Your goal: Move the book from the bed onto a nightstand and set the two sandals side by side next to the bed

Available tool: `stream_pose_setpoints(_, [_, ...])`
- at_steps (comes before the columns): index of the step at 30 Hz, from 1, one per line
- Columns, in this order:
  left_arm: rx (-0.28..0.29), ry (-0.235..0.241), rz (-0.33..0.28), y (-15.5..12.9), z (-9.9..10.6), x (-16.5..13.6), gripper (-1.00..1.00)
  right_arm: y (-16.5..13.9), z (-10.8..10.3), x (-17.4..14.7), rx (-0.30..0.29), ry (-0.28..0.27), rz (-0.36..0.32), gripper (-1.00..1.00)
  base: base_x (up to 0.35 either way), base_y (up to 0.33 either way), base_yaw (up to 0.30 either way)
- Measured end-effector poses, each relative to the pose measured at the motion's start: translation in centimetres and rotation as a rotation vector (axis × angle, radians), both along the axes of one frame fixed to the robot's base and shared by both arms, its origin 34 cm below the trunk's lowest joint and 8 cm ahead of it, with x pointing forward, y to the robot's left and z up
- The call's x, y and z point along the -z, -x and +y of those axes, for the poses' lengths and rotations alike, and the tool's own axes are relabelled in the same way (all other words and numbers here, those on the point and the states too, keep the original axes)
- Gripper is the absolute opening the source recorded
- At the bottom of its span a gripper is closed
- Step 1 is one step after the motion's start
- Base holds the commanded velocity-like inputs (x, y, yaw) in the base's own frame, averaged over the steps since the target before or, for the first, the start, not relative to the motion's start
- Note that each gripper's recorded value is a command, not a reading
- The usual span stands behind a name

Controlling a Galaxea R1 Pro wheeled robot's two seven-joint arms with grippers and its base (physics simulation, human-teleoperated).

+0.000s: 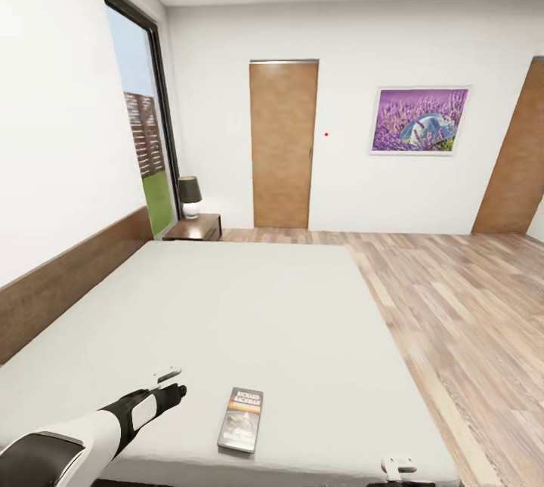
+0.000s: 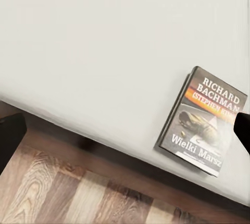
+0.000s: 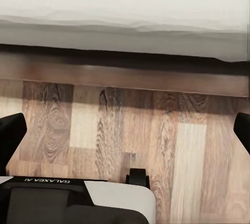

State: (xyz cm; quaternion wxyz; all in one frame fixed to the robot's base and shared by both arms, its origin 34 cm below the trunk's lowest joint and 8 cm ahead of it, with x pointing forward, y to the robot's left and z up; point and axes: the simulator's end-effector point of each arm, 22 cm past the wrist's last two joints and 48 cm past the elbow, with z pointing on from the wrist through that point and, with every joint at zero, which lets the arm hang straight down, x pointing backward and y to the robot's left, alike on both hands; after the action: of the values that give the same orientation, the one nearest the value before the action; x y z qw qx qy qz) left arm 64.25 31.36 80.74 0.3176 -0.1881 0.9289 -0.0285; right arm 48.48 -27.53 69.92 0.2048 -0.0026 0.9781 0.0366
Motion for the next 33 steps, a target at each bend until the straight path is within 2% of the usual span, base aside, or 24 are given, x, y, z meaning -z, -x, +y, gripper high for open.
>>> stream_pose_setpoints(6, [-0.001, 0.0, 0.0, 0.0, 0.05, 0.0, 1.0, 0.01, 0.0, 0.0, 0.0, 0.0, 0.0, 1.0, 0.0, 0.017, -0.043])
stream_pose_setpoints(16, [-0.001, 0.0, 0.0, 0.0, 0.09, -0.01, 1.0, 0.02, 0.0, 0.01, -0.001, 0.0, 0.0, 1.0, 0.0, 0.148, -0.005])
stream_pose_setpoints(33, [-0.001, -0.001, 0.0, 0.01, 0.12, -0.01, 1.0, 0.03, 0.05, 0.02, -0.001, 0.0, 0.001, 1.0, 0.0, 0.019, 0.0])
